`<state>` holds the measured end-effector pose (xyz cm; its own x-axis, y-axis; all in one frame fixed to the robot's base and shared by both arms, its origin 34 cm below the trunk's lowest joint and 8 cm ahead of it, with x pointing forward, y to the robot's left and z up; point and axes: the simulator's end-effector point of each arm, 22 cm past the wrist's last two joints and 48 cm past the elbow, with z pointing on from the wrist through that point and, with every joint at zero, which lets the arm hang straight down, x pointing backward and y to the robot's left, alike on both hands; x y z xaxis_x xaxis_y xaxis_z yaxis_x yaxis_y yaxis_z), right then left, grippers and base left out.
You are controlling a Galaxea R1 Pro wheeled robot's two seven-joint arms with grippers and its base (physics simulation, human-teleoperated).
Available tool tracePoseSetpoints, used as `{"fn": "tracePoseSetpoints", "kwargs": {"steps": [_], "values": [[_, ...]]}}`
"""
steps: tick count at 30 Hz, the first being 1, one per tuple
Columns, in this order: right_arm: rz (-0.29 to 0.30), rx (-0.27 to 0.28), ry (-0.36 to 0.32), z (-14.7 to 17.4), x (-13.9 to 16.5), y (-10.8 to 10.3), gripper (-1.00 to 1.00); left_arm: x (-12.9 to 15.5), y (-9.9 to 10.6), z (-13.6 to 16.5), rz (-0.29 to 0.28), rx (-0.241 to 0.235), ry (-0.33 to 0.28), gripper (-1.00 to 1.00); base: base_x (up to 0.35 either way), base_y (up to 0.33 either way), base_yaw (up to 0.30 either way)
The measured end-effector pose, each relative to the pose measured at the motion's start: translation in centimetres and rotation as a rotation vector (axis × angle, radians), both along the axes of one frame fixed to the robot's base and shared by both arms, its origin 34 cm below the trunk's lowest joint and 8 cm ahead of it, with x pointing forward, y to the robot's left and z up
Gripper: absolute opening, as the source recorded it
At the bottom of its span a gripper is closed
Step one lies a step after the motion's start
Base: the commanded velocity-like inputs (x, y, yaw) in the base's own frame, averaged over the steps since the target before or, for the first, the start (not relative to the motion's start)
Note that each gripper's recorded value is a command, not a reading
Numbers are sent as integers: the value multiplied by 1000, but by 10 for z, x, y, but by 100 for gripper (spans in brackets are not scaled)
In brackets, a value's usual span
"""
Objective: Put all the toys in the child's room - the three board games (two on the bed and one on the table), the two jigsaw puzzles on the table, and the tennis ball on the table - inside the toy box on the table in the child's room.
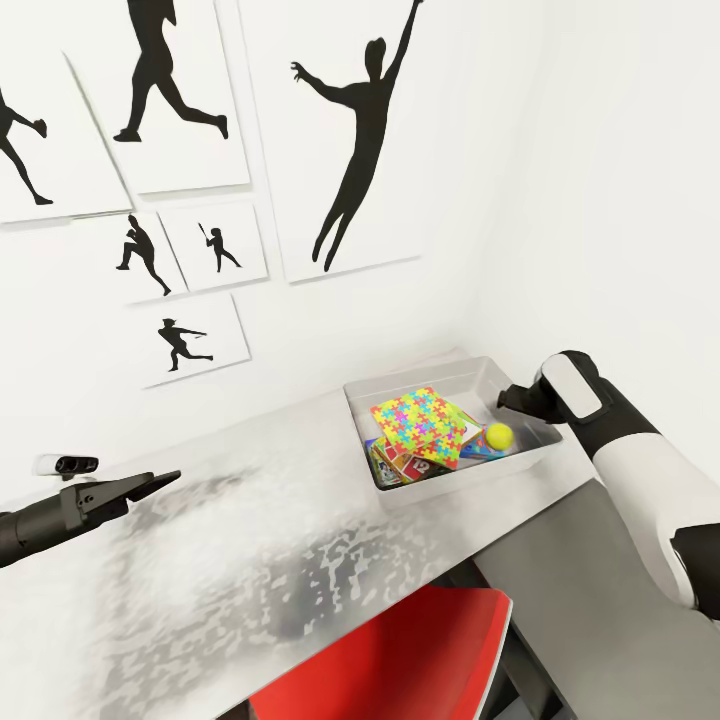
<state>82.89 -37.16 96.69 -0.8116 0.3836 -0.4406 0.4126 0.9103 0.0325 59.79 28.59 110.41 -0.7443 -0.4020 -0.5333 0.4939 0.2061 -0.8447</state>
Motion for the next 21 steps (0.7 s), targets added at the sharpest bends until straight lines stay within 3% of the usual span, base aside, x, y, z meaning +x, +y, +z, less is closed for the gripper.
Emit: {"fn": "tracePoseSetpoints", "kwargs": {"steps": [8, 12, 21], "values": [[6, 0, -19, 7, 4, 2, 100, 0, 0, 1, 0, -2, -1, 100, 0, 0, 0], [31, 4, -60, 23, 12, 10, 100, 0, 0, 1, 0, -2, -2, 100, -36, 0, 0], [80, 14, -87, 40, 18, 23, 100, 0, 1, 0, 0, 0, -2, 100, -276, 0, 0]]}}
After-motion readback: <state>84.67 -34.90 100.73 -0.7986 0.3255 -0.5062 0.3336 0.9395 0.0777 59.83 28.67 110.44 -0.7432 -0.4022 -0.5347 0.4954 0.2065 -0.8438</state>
